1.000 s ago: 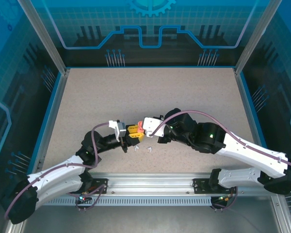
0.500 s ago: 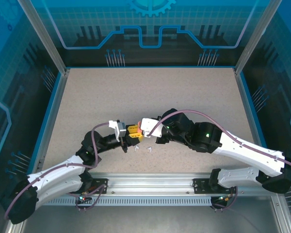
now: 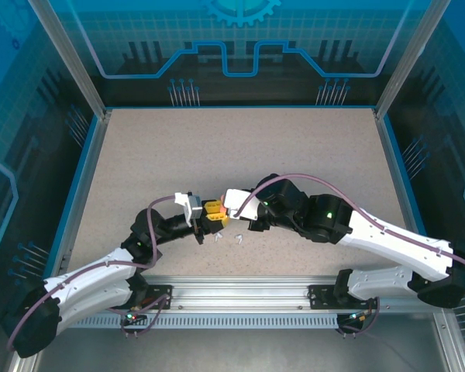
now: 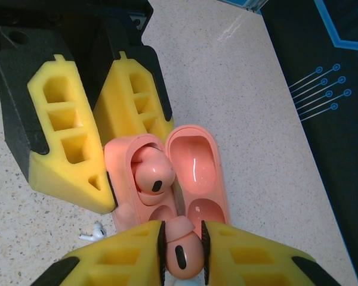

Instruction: Insert the wireless bluetooth earbuds into the charging case

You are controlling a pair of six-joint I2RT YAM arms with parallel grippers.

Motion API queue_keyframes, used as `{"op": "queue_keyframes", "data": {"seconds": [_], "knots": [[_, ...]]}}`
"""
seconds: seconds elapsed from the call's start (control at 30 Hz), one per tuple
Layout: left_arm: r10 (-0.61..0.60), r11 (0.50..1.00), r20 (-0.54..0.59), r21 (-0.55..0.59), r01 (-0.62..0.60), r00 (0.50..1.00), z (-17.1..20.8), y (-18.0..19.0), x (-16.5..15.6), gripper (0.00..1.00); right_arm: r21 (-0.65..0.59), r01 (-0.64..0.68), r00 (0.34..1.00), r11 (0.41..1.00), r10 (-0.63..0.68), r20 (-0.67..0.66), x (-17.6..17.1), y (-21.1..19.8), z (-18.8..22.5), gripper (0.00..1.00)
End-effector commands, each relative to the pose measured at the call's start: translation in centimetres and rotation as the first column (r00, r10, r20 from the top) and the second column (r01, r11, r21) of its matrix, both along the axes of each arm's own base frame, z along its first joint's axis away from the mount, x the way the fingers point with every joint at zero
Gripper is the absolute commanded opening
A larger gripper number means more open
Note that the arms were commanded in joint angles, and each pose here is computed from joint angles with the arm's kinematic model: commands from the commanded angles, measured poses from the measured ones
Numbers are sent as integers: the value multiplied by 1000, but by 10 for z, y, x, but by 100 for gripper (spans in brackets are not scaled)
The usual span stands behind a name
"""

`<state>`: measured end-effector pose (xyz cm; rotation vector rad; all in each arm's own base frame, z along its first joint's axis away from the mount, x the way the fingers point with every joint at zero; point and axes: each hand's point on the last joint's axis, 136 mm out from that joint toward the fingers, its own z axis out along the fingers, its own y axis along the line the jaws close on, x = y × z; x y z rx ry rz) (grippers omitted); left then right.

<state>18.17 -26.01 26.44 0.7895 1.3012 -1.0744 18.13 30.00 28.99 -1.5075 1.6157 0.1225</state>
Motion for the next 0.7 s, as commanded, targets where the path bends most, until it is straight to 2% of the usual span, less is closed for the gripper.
{"op": "queue_keyframes", "data": {"seconds": [0.0, 0.23, 0.4, 0.5, 0.63, 0.67], "knots": [[-8, 998, 74, -54, 12, 997, 26, 1, -6, 0, 30, -41, 997, 999, 43, -71, -13, 7, 5, 28], [-7, 998, 76, -55, 11, 997, 25, 2, -6, 0, 92, -61, 993, 994, 70, -98, -16, 8, 21, 37], [-3, 998, 78, -60, 8, 997, 26, 2, -6, 0, 160, -30, 993, 987, 48, -106, -12, 3, 43, 49], [3, 998, 79, -62, 2, 997, 26, 3, -5, 0, 257, 18, 992, 966, 15, -126, -7, -7, 68, 68], [3, 997, 82, -77, 3, 997, 30, 4, -6, 0, 411, 71, 972, 909, 30, -234, -4, -24, 83, 98], [3, 997, 83, -82, 4, 997, 31, 4, -6, 0, 445, 80, 962, 892, 49, -270, -4, -27, 82, 100]]}}
